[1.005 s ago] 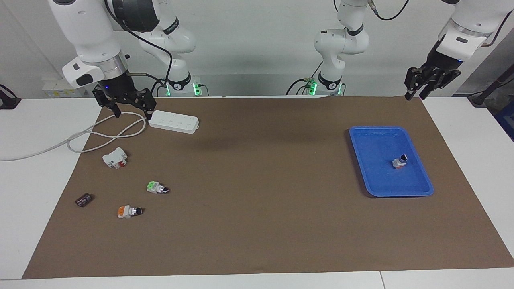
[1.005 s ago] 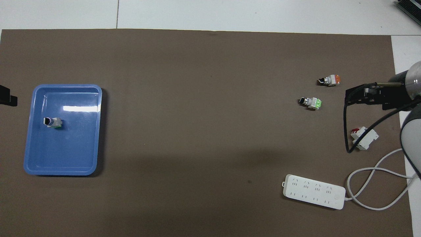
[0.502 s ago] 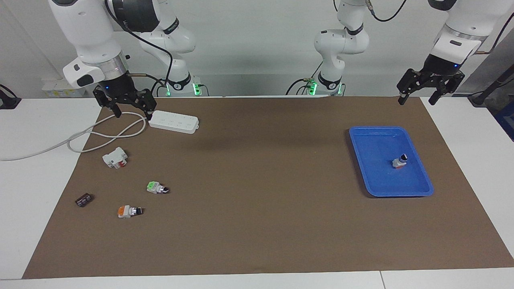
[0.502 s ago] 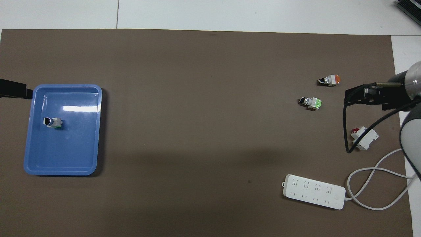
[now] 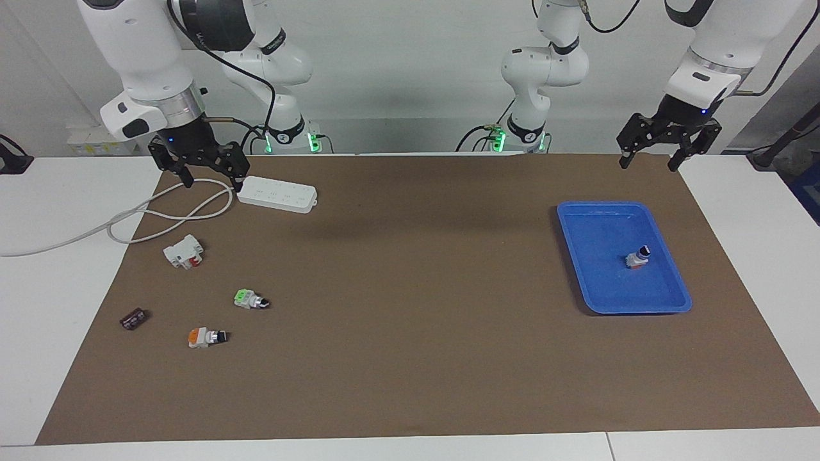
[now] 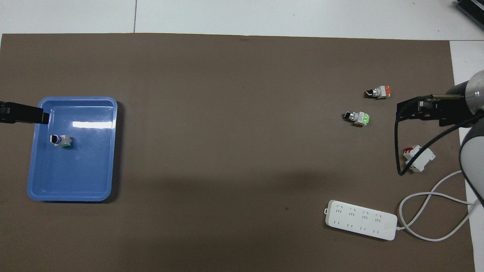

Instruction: Turn and place switch with both arms

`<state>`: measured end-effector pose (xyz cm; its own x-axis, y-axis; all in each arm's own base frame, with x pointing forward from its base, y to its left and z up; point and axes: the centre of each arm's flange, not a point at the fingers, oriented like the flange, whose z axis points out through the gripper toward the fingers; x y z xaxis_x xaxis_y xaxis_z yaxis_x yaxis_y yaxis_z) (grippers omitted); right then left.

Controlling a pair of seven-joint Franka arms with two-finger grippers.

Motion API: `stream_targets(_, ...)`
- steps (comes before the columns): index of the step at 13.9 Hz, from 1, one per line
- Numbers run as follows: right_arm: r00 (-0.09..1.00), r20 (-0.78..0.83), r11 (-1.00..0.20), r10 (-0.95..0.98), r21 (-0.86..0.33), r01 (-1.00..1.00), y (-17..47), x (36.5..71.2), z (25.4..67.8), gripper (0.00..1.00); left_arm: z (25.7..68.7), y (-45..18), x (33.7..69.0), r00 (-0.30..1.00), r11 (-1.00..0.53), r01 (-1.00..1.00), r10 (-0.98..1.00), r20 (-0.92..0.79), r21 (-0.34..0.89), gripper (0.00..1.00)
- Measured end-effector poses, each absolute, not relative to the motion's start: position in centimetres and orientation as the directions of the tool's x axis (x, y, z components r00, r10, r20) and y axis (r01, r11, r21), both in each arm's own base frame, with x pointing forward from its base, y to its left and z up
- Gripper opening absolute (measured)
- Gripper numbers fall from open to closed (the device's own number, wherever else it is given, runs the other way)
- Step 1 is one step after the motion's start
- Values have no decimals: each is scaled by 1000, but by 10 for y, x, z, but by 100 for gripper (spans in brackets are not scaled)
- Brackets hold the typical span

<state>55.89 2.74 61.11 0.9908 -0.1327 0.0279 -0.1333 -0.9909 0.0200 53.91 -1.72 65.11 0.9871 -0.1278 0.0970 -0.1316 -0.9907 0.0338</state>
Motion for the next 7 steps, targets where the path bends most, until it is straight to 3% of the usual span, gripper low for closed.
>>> stream_targets(7,991,27,-991,-133,20,-133,27,559,611,100,648,2,536,993,-995,-100,-98,68,24,100)
